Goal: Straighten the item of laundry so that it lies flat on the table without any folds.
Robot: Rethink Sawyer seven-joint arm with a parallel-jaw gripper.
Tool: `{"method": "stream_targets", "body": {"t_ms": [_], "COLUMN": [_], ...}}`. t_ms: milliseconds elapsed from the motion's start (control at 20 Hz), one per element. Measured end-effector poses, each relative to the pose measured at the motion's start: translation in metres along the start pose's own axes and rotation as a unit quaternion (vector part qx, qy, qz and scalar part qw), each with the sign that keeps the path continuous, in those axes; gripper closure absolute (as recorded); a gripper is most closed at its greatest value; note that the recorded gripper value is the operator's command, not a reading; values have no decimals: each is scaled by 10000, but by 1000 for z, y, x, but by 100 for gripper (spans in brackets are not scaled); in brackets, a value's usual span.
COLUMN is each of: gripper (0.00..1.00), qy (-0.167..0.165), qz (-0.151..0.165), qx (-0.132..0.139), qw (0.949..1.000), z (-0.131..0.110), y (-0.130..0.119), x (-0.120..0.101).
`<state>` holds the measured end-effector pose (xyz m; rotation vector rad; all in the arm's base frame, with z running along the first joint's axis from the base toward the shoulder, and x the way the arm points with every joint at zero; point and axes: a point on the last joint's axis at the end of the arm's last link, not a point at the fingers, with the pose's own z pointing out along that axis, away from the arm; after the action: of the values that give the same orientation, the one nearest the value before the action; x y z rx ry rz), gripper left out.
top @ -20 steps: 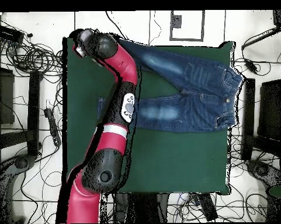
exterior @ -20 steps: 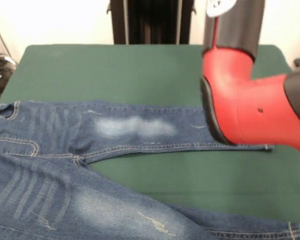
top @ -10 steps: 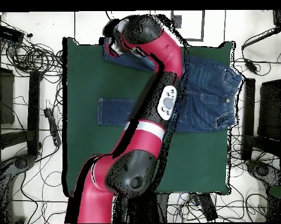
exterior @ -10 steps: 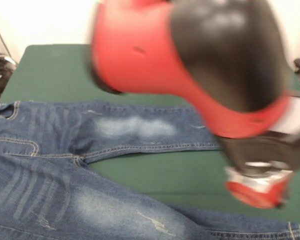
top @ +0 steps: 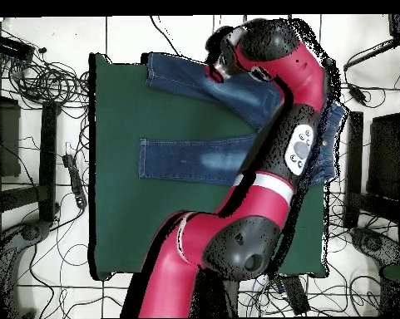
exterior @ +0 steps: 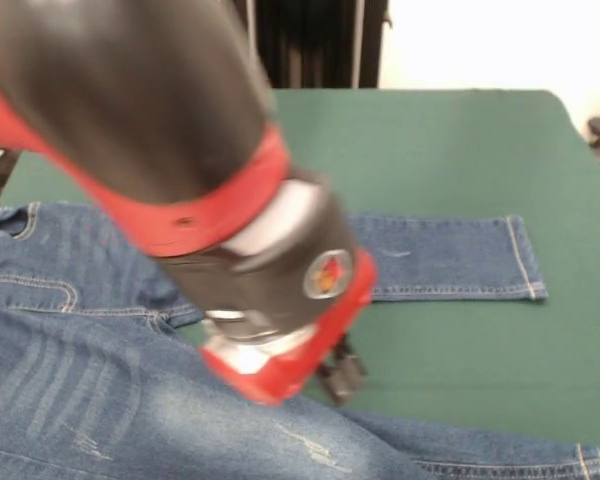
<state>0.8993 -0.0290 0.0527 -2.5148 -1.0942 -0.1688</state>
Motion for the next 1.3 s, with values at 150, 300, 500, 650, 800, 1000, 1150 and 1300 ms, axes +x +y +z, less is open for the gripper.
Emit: {"method": "stream_targets", "body": {"t_ms": [150,300,500,650,800,1000,1150,1300], "gripper": [100,100,100,100,100,100,100,100], "qy": [-79,-148,-184,-196,-244,-363,-404,-507], "qz": [59,42,-46,-157,-256,-334,-330,-282], "qx": [-12,5,60,123,143,138,135,130], "qw": [10000,9999,9998,9996,9993,9987,9985,9982], "z": [1,8,20,34,43,52,54,58], "y": [11,13,10,6,5,11,16,27], "x": [-18,-24,-22,-18,-16,-23,-29,-43]}}
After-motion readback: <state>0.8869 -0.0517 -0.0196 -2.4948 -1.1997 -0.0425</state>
